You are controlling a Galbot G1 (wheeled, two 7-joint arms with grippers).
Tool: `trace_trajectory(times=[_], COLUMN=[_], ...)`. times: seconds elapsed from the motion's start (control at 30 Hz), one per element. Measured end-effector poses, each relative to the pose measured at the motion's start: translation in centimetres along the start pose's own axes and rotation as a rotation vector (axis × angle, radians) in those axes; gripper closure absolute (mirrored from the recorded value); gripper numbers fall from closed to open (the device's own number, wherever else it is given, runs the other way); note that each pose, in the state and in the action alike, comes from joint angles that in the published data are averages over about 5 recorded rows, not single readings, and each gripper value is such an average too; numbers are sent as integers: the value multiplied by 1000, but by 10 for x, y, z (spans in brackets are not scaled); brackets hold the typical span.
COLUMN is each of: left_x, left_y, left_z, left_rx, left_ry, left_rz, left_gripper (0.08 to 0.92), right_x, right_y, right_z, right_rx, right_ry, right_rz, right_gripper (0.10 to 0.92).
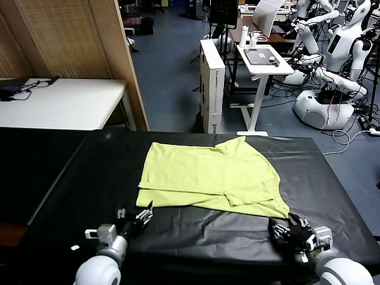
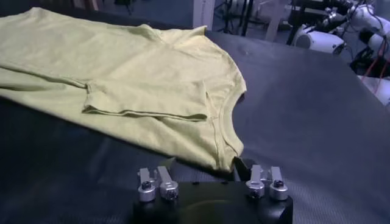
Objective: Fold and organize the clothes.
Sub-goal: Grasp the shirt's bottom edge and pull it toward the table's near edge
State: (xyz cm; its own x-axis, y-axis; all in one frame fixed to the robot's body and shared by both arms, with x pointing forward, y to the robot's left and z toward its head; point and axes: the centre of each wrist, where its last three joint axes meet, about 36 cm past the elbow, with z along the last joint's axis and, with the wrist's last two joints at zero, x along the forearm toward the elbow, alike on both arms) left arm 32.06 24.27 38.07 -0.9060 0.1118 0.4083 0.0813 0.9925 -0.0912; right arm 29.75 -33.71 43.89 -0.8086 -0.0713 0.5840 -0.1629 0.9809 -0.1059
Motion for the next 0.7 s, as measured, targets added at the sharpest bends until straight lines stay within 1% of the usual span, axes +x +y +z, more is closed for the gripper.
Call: trace_trajectory(times=[0.03, 0.07, 0.13, 0.27, 0.43, 0.7], left_x=[0, 1, 2, 4, 10, 28], left_y=[1, 1, 3, 10, 20, 37], left_z=[0, -1, -2, -4, -8, -13], left_rx=[-3, -6, -12, -24, -45, -100], left_ry=[0, -1, -3, -6, -6, 8], left_rz=[0, 0, -2, -12, -28, -53], left_gripper=[818, 841, 852, 853, 853, 853], right_x=[0, 0, 1, 6, 15, 34], right_y=[0, 0, 1, 2, 4, 10], right_z=[0, -1, -2, -5, -13, -29], right_rx=[1, 2, 3, 0, 6, 68], right_ry=[-1, -2, -3, 13, 66, 137], right_rz=[0, 0, -4, -22, -48, -92], right_gripper=[816, 850, 881, 883, 883, 883])
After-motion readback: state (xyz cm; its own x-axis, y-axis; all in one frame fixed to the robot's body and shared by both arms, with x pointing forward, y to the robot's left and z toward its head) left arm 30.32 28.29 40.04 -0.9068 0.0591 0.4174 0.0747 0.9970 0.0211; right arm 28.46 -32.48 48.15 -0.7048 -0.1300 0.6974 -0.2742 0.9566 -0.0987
